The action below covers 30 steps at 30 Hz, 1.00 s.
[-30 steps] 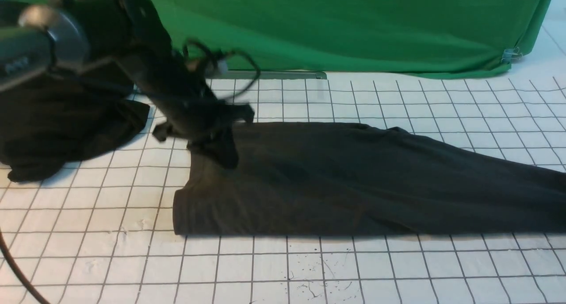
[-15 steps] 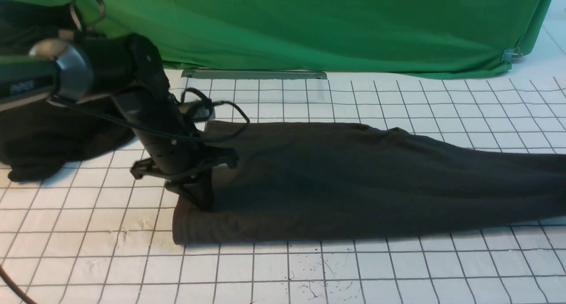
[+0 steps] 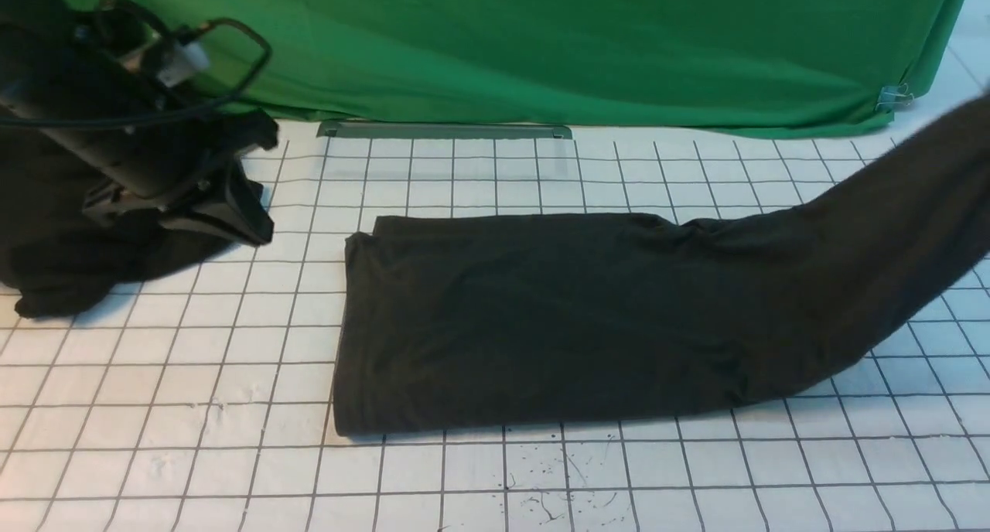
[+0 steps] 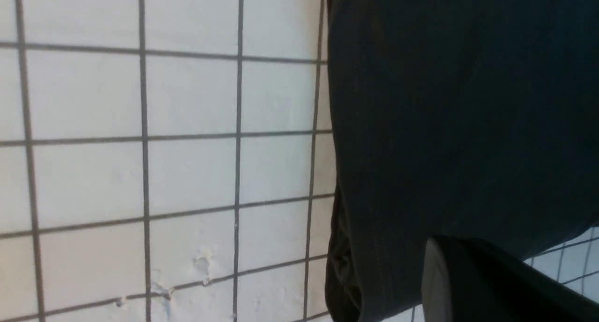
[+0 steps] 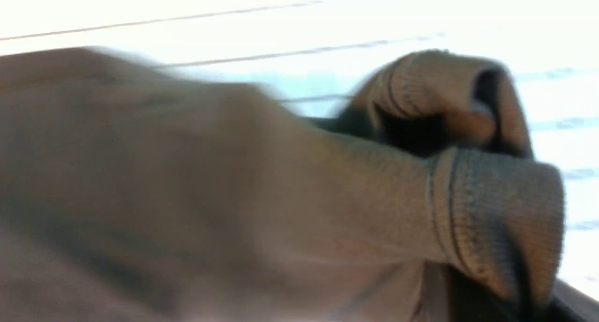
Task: Fold a long-sleeved shirt over a white checkered tablecloth.
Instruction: 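Fold the right end of the dark garment over onto its left end with the right gripper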
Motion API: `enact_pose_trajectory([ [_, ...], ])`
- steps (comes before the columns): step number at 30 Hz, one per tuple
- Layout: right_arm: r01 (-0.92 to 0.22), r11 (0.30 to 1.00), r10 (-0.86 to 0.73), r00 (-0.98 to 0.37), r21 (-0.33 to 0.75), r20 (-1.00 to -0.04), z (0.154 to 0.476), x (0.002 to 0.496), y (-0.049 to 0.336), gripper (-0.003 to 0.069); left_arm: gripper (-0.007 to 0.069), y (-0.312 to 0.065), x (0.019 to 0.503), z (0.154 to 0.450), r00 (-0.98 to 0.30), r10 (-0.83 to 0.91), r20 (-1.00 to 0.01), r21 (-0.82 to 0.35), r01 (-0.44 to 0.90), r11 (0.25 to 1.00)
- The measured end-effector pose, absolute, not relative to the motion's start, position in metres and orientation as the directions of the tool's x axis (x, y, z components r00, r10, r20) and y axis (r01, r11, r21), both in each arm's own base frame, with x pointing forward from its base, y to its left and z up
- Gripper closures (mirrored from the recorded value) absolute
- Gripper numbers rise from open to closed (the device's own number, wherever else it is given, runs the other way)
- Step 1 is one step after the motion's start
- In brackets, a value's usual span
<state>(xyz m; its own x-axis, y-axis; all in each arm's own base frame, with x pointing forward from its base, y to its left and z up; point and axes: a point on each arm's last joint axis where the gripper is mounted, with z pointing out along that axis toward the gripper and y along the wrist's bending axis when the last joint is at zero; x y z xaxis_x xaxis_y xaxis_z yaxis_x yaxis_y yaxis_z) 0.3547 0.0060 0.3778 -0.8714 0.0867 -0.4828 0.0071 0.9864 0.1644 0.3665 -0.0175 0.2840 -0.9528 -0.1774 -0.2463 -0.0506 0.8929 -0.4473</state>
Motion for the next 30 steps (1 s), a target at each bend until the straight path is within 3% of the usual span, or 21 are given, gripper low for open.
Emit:
enact_pose_trajectory([
  [2, -0.025, 0.985, 0.064, -0.87, 0.173, -0.488, 0.378, 0.355, 0.023, 0.0636, 0.0621, -0.016, 0.367, 0.285, -0.949, -0.183, -0.255, -0.455, -0.049, 0.889],
  [4, -0.131, 0.967, -0.001, -0.858, 0.217, -0.514, 0.374, 0.356, 0.086, 0.0629, 0.0621, -0.016, 0.369, 0.286, -0.943, -0.188, -0.276, -0.462, -0.041, 0.886],
  [6, -0.165, 0.958, -0.016, -0.849, 0.236, -0.528, 0.371, 0.356, 0.11, 0.0626, 0.0621, -0.016, 0.37, 0.286, -0.941, -0.189, -0.282, -0.462, -0.04, 0.886],
  [8, -0.273, 0.924, -0.084, -0.827, 0.267, -0.556, 0.356, 0.353, 0.172, 0.0614, 0.0621, -0.016, 0.37, 0.286, -0.939, -0.193, -0.286, -0.466, -0.04, 0.884],
  [11, -0.356, 0.886, -0.128, -0.804, 0.296, -0.581, 0.336, 0.348, 0.227, 0.0603, 0.0621, -0.016, 0.371, 0.286, -0.936, -0.194, -0.294, -0.466, -0.037, 0.884],
  [17, -0.442, 0.833, -0.162, -0.771, 0.333, -0.616, 0.271, 0.345, 0.312, 0.0564, 0.0621, -0.016, 0.373, 0.287, -0.929, -0.206, -0.307, -0.474, -0.038, 0.88],
  [20, -0.46, 0.819, -0.162, -0.759, 0.343, -0.631, 0.25, 0.344, 0.333, 0.0513, 0.0621, -0.016, 0.373, 0.287, -0.929, -0.206, -0.308, -0.474, -0.038, 0.88],
  [21, -0.472, 0.81, -0.166, -0.754, 0.349, -0.635, 0.237, 0.34, 0.345, 0.0449, 0.0621, -0.016, 0.373, 0.287, -0.929, -0.206, -0.308, -0.474, -0.038, 0.88],
  [22, -0.474, 0.808, -0.164, -0.752, 0.35, -0.639, 0.235, 0.34, 0.348, 0.0431, 0.0621, -0.016, 0.373, 0.287, -0.929, -0.206, -0.307, -0.474, -0.038, 0.88],
  [25, -0.481, 0.803, -0.178, -0.757, 0.352, -0.629, 0.226, 0.335, 0.356, 0.0246, 0.0621, -0.017, 0.371, 0.287, -0.937, -0.197, -0.289, -0.476, -0.037, 0.879],
  [28, -0.475, 0.81, -0.197, -0.772, 0.343, -0.604, 0.245, 0.335, 0.346, 0.0134, 0.062, -0.018, 0.368, 0.286, -0.948, -0.181, -0.261, -0.48, -0.035, 0.877],
  [30, -0.489, 0.813, -0.238, -0.774, 0.315, -0.587, 0.274, 0.336, 0.329, 0.0098, 0.0613, -0.019, 0.364, 0.288, -0.957, -0.165, -0.238, -0.483, -0.031, 0.875],
])
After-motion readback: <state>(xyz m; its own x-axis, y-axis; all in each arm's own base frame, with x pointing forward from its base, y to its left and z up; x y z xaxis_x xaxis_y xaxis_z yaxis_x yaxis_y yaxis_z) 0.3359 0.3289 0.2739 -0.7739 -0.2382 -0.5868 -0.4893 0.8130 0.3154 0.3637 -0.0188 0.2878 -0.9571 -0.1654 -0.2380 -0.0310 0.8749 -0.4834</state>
